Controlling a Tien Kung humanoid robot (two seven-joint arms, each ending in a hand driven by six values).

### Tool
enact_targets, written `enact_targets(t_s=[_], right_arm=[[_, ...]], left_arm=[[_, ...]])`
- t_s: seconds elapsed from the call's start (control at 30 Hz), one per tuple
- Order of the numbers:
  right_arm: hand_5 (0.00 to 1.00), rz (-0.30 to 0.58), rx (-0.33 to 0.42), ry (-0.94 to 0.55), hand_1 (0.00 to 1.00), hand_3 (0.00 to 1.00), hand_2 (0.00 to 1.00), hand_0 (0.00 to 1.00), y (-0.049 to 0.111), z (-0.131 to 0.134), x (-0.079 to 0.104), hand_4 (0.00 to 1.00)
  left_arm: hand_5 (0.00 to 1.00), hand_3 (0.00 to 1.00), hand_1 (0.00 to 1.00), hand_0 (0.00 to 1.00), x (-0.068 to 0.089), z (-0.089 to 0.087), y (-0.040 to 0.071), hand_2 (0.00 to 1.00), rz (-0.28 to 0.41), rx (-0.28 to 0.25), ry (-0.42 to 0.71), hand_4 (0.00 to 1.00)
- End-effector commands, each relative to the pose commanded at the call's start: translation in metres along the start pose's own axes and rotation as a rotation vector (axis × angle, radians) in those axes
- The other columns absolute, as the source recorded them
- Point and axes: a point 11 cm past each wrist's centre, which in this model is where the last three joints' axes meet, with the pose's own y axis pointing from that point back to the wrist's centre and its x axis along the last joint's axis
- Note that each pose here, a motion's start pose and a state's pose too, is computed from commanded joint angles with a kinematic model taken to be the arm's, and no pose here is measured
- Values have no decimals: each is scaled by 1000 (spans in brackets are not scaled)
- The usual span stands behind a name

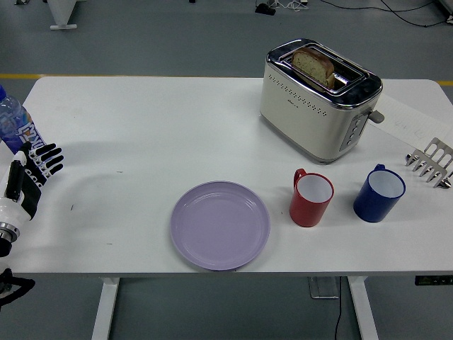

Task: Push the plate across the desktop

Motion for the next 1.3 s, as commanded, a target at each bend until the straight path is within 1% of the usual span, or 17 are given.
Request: enact_targets(t_s=[0.67, 0.87, 1.07, 1.3], right_arm=[[578, 1, -6, 8, 475, 620, 615, 567, 0, 1, -1, 398], [578, 4, -8, 5, 475, 620, 615, 567, 0, 2, 0, 398], [579, 10, -10, 7, 475, 621, 615, 567, 0, 2, 2, 398], [579, 14, -9, 4, 474, 621, 615, 568, 0, 2, 4, 398]], left_arm=[[998, 653, 770, 800, 0, 0, 0, 743, -1, 0, -1, 578], [998, 654, 770, 800, 2, -2, 2, 742, 6, 2, 1, 577], [998, 655, 769, 800, -1, -2, 1, 742, -4, 3, 0, 578], [998, 654, 770, 800, -1, -4, 2, 742, -6, 8, -2, 578]])
